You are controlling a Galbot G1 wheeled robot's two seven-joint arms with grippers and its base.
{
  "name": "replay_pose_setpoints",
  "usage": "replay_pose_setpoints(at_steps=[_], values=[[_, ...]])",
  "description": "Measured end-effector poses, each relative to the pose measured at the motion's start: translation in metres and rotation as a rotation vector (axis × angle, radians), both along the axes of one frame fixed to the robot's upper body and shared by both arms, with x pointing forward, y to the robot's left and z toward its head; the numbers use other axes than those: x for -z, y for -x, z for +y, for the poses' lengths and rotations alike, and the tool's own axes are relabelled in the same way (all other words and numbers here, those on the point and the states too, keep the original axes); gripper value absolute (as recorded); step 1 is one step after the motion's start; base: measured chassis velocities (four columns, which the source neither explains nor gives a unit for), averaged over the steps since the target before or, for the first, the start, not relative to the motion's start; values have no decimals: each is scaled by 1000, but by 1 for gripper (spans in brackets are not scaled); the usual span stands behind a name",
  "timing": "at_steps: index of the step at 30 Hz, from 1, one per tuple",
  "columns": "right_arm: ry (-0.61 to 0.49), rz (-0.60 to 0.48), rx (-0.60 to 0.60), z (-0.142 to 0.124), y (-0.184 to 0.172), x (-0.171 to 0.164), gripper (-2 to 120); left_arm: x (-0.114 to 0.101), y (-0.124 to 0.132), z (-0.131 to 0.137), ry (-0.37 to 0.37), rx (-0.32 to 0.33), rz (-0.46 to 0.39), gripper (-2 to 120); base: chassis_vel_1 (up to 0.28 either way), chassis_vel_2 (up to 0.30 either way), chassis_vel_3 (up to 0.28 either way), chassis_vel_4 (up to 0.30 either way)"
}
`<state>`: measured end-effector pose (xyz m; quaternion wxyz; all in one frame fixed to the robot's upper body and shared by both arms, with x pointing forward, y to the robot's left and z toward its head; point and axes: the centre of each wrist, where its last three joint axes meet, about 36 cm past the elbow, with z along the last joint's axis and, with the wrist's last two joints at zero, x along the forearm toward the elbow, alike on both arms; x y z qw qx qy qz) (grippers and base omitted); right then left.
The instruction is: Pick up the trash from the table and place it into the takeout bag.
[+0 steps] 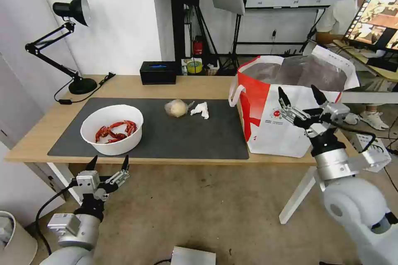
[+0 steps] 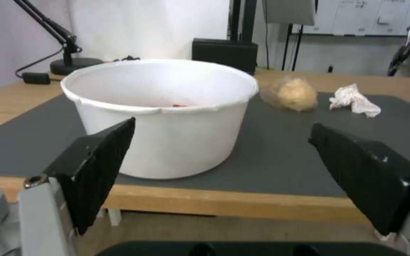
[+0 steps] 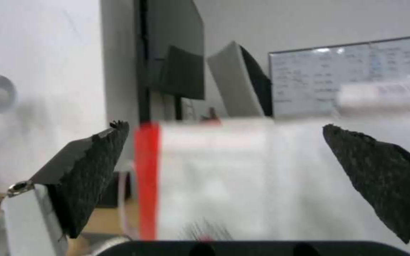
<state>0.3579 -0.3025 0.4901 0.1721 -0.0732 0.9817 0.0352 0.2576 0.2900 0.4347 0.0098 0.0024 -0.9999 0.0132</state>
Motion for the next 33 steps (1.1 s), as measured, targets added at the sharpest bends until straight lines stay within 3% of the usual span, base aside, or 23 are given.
replay_pose_setpoints(at_steps=[7,12,33], values=[[-9,89,78,6,25,48,100,5,0,1,-5,21,4,100,0,0,0,0],[-6,152,109,24,50,74,100,9,0,-4,6,44,9,100,0,0,0,0],[15,225,87,49,80,99,100,20,4,-19,18,106,28,100,0,0,0,0]])
